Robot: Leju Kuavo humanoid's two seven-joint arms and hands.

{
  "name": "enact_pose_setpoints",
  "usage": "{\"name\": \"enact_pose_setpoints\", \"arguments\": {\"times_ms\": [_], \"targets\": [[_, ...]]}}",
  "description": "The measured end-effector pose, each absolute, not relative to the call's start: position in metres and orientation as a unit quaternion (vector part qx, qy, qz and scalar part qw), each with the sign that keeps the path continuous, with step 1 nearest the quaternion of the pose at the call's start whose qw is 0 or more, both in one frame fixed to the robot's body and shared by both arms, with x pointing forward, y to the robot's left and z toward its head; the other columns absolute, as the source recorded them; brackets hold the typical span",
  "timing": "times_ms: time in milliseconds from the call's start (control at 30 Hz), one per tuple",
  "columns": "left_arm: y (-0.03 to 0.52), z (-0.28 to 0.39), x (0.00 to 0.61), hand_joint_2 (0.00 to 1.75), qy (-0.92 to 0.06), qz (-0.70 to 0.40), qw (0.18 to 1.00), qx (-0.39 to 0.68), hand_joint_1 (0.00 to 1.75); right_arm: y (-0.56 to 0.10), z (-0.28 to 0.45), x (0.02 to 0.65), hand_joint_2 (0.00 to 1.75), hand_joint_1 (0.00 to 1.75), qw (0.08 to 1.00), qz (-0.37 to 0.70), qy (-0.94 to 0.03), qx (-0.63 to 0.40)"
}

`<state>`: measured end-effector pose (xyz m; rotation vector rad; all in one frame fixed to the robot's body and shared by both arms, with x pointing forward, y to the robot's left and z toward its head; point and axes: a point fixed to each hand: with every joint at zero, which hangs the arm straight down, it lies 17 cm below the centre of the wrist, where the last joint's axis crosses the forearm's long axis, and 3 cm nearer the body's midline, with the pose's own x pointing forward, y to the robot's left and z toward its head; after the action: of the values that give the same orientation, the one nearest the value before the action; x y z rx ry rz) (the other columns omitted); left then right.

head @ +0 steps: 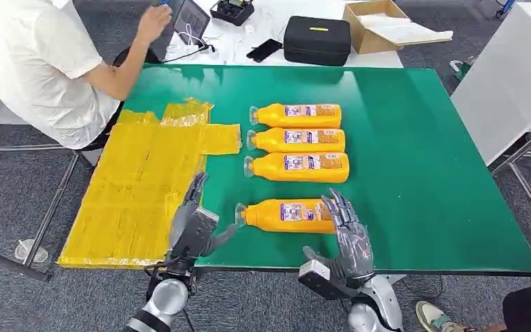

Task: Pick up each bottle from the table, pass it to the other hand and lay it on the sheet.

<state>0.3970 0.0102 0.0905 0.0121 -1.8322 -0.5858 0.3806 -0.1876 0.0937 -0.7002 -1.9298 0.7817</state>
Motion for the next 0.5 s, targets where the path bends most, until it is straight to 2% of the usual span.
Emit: {"name": "enact_pose_setpoints", "arguments": {"times_ms": [500], "targets": [[0.0039,0.0806,0.3905,1.75,-0.772,-0.244,0.586,-0.03,0.0,-0.1917,0.0862,0.3793,1.75,0.0,0.465,0.321,-0.772,-0.291]]}}
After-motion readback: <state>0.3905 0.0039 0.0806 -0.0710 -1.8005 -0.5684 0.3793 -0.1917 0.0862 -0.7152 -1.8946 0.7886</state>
